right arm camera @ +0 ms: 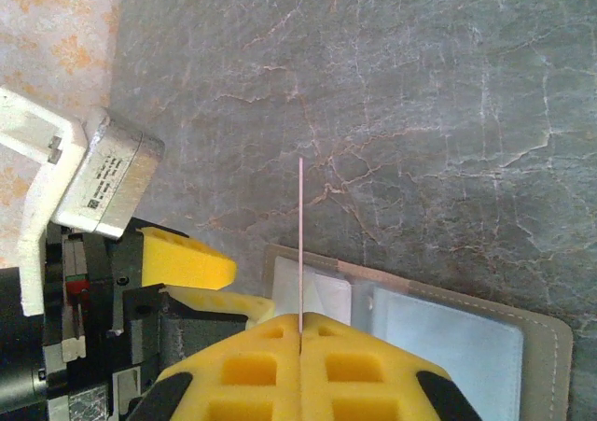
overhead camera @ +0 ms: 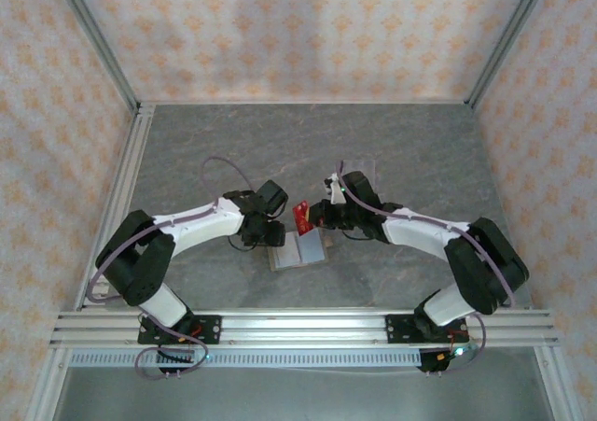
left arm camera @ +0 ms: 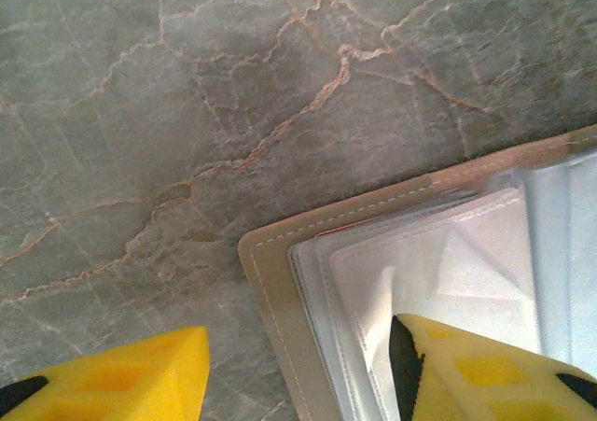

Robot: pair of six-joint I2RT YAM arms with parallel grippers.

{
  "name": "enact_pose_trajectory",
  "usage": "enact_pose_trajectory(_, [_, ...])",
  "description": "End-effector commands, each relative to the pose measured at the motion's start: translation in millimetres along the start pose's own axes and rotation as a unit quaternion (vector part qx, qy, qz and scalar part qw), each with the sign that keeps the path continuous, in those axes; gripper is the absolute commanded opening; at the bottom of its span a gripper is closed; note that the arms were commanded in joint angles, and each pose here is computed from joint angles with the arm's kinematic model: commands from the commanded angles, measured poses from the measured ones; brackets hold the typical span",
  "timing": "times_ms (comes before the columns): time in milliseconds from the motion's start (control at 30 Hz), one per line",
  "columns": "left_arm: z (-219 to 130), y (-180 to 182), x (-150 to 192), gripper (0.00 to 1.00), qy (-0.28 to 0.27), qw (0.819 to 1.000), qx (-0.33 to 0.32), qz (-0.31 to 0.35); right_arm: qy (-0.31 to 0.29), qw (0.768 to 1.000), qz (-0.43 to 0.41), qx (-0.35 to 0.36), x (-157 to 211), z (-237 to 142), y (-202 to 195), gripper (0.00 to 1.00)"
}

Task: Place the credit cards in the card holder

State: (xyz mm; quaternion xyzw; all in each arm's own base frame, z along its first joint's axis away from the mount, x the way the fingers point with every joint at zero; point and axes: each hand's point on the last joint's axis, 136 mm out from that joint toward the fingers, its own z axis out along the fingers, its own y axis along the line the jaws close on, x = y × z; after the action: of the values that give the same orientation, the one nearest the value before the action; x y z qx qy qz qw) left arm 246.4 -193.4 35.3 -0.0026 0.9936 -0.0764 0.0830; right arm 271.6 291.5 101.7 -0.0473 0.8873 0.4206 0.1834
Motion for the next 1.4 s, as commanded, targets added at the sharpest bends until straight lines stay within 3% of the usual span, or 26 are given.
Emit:
enact_pose_trajectory(0, [2,1,-3,0.54,-0.004,1.0,-0.017,0.013,-0.003,1.0,-0.002,-0.019,2,8,2,0.0])
enact_pose_trajectory(567, [14,19,12,0.46,0.01,0.999,-0.05,0.003,0.013,0.999,0.023,-0.028,23,35,-26,0.0])
enact_pose_trajectory(1367, [16,17,11,0.44,0.01,0.999,-0.051,0.001,0.014,0.996,0.041,-0.074,30,30,-10,0.0])
